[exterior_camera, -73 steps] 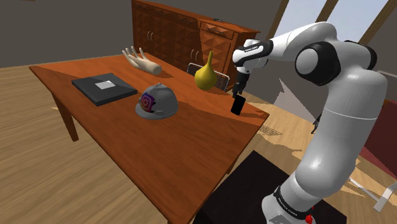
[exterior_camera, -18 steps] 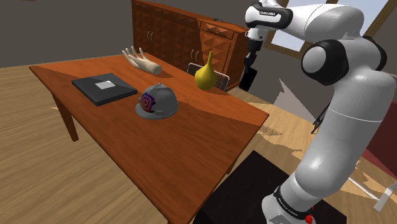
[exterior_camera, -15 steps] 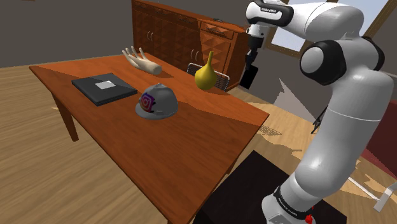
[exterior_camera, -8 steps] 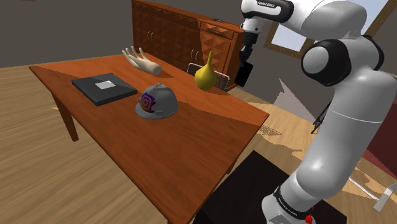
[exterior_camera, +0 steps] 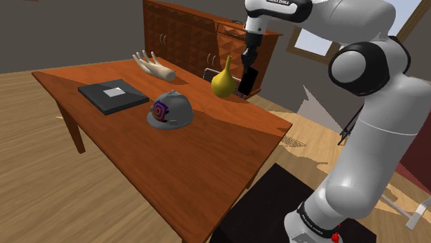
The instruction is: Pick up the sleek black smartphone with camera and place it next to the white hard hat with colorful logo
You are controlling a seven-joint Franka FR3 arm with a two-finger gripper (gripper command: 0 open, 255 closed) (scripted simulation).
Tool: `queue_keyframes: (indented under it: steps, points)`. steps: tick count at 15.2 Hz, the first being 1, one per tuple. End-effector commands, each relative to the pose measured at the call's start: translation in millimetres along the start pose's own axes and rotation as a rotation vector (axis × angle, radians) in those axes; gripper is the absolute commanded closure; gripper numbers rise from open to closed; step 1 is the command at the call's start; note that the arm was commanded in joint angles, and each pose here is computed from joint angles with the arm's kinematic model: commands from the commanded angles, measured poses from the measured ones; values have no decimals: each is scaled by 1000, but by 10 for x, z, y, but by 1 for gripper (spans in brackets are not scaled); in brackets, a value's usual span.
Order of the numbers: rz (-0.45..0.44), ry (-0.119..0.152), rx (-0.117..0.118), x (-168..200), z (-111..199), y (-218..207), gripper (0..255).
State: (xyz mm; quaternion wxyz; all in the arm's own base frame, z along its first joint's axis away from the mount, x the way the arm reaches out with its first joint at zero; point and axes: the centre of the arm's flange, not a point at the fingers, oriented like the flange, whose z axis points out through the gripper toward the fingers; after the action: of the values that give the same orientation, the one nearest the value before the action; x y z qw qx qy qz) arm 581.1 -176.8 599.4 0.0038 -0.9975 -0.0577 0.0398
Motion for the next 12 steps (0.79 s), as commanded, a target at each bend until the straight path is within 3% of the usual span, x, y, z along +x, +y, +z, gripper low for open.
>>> queue_keyframes:
  steps: [1, 12]
  points:
    - [2, 0, 0, 124, -26, -237, 255]
    - [2, 0, 0, 775, -63, -1534, 255]
